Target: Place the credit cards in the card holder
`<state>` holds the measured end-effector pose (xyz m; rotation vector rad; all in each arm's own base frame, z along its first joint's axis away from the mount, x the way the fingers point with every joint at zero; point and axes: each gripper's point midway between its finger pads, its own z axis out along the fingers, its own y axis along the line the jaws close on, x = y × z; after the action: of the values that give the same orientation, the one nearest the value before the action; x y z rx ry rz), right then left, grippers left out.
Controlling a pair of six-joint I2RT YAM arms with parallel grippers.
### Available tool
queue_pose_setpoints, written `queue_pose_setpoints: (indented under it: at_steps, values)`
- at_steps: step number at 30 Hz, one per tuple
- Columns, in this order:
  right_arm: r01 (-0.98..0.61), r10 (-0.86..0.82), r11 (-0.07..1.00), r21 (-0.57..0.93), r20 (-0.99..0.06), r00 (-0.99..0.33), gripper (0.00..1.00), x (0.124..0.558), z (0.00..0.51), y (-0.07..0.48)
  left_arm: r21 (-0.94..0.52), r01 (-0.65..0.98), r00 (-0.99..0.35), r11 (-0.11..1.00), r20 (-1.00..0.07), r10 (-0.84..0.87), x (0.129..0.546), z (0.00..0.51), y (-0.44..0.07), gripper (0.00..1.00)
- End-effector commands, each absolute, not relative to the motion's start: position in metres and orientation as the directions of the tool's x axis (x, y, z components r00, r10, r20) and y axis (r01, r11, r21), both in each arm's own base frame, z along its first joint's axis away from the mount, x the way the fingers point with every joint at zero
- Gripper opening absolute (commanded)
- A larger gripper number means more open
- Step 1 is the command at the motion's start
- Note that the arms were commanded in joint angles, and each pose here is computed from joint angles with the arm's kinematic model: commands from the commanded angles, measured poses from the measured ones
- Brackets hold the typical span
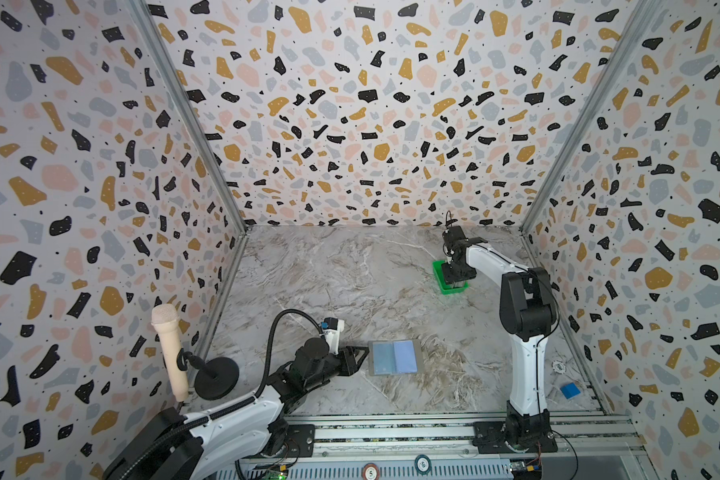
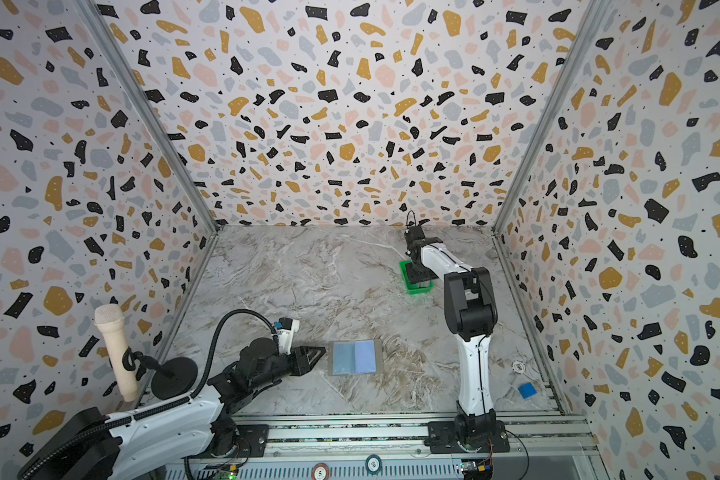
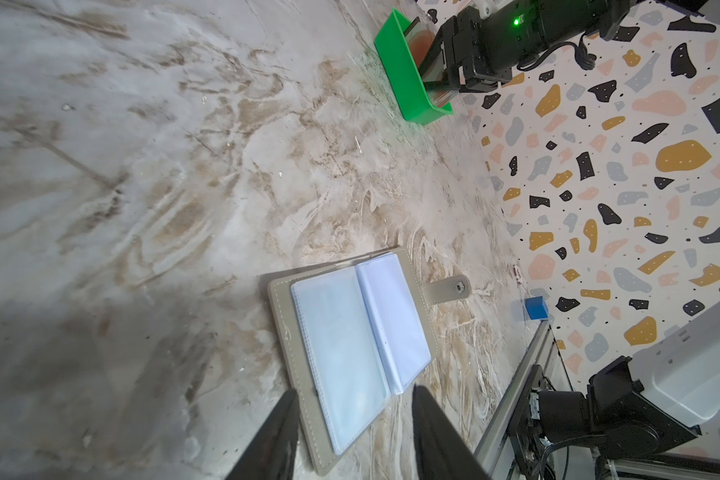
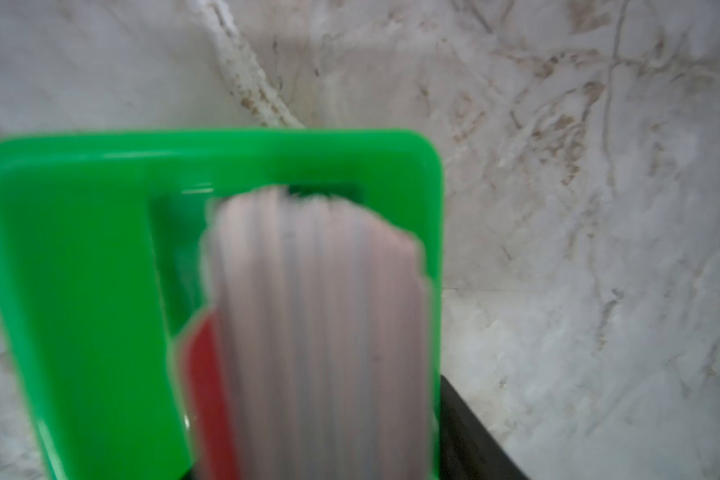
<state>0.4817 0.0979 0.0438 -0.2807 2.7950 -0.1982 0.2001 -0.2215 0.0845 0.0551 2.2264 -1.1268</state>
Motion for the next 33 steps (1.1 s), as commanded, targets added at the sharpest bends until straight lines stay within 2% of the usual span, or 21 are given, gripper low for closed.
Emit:
queue_pose_setpoints:
  at_steps: [1,4,8,19,33]
  values:
    - [-0.247,-0.249,0.968,-0.046,-0.325,-0.912,0.45,0.471,0.055,0.135,-0.717,0.366,-0.765,0.593,-0.595,-0.246,0.21,0.111,-0.232,0.45]
    - [-0.289,-0.277,0.957,-0.01,-0.324,-0.905,0.33,0.464,0.053,0.157,-0.706,0.375,-0.756,0.601,-0.608,-0.242,0.216,0.116,-0.235,0.44]
    - [-0.329,-0.299,0.943,0.042,-0.321,-0.898,0.29,0.452,0.046,0.182,-0.684,0.37,-0.725,0.629,-0.636,-0.266,0.236,0.125,-0.238,0.43]
    - [-0.436,-0.378,0.89,0.136,-0.316,-0.87,0.29,0.418,0.028,0.239,-0.682,0.335,-0.64,0.65,-0.671,-0.375,0.324,0.15,-0.27,0.44]
    - [-0.444,-0.368,0.876,0.189,-0.333,-0.868,0.3,0.406,0.017,0.249,-0.655,0.213,-0.641,0.725,-0.653,-0.402,0.403,0.105,-0.3,0.46]
